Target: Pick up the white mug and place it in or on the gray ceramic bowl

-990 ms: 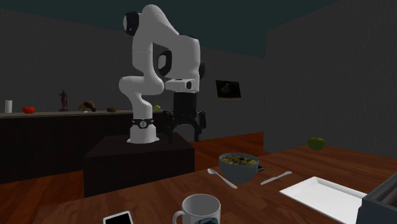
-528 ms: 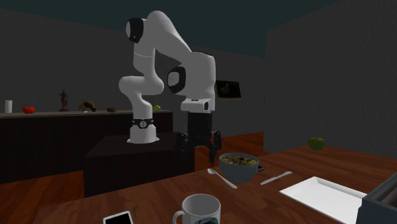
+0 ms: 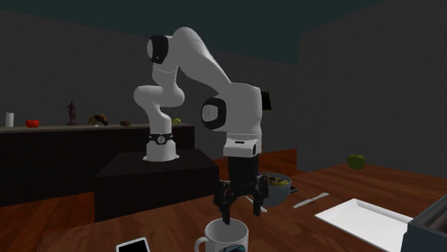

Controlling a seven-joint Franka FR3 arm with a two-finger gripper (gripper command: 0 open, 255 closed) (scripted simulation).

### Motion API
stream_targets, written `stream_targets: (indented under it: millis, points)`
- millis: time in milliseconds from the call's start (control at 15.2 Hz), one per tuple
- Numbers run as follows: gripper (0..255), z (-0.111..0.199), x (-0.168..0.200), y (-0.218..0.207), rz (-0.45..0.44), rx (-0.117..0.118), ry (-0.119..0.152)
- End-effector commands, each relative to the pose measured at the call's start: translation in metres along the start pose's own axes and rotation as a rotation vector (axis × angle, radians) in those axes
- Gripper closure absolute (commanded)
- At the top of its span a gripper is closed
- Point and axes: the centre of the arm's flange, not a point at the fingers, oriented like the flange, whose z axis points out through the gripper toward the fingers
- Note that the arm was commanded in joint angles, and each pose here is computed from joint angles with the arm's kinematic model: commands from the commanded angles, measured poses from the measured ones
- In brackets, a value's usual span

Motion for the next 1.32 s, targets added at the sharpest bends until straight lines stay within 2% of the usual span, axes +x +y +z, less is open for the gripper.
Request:
stream_targets:
  millis: [0,330,858,924,1254]
  points:
    - [0,0.01,0.003,-0.001,-0.001,0.0,0.001]
    - [0,0.039,0.003,-0.001,-0.001,0.0,0.001]
    - [0,0.039,0.003,-0.001,-0.001,0.0,0.001]
    - [255,0.039,0.003,-0.001,-0.001,0.0,0.001]
    - [255,0.039,0.003,-0.001,-0.001,0.0,0.001]
